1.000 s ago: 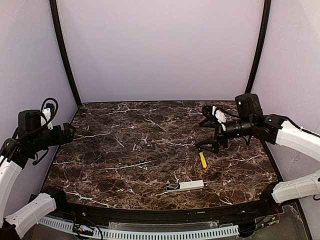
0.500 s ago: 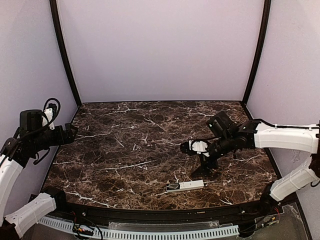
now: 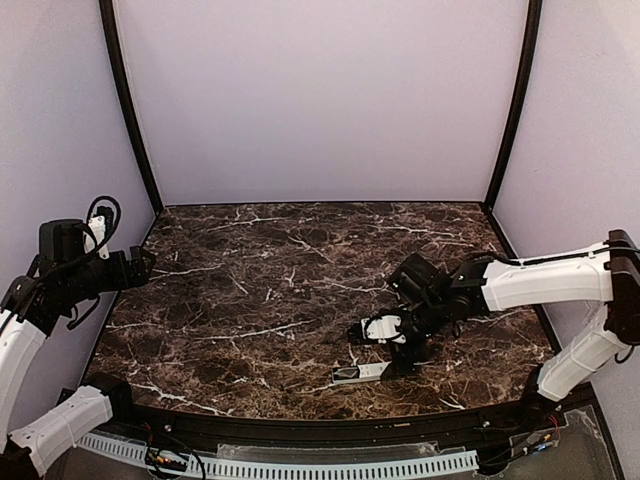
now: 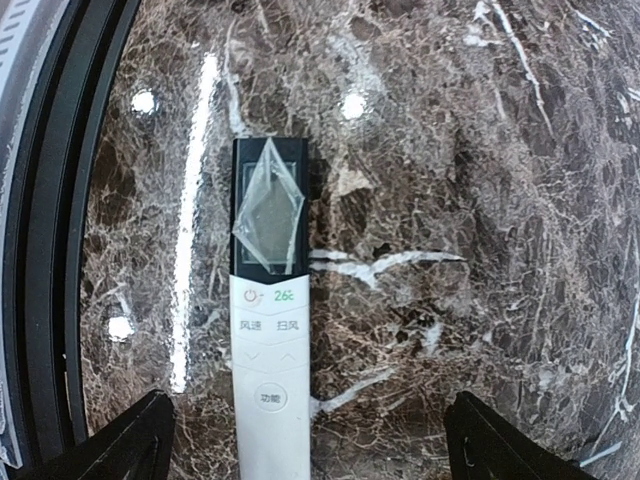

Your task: Unload the batteries from the remote control

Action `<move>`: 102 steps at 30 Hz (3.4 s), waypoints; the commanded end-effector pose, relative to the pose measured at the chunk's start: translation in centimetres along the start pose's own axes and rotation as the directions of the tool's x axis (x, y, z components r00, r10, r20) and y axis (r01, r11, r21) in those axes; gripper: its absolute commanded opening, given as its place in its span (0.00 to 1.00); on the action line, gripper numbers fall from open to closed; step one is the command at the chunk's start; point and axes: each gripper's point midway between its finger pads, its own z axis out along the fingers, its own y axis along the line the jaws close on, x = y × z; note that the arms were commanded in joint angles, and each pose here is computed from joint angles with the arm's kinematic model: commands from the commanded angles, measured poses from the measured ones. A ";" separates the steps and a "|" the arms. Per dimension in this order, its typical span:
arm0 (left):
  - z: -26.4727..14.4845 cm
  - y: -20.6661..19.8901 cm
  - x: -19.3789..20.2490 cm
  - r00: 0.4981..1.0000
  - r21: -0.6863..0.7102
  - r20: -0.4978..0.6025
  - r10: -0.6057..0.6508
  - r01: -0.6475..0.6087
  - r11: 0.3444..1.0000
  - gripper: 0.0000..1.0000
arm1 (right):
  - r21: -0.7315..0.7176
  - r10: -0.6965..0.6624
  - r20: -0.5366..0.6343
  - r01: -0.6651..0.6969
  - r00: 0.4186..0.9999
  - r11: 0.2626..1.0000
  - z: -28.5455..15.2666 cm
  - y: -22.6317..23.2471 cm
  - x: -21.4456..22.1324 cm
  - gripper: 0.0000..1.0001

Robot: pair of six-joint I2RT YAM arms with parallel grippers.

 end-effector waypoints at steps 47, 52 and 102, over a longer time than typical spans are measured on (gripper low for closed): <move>0.6 -7.2 0.6 0.994 0.404 -0.069 0.084 -0.049 0.913 1.00 | 0.001 0.051 0.197 -0.052 0.979 0.999 -0.9 -0.3 -6.9 0.11; -0.2 -11.2 0.7 0.991 0.616 -0.112 0.076 0.009 0.788 1.00 | -0.034 0.080 0.358 -0.073 0.930 0.997 -3.5 0.0 -10.5 0.10; -6.5 -31.3 7.9 0.875 0.970 -0.106 0.473 -0.013 0.243 0.22 | -0.514 0.474 0.449 -0.215 0.757 0.830 -8.5 3.6 -17.3 0.00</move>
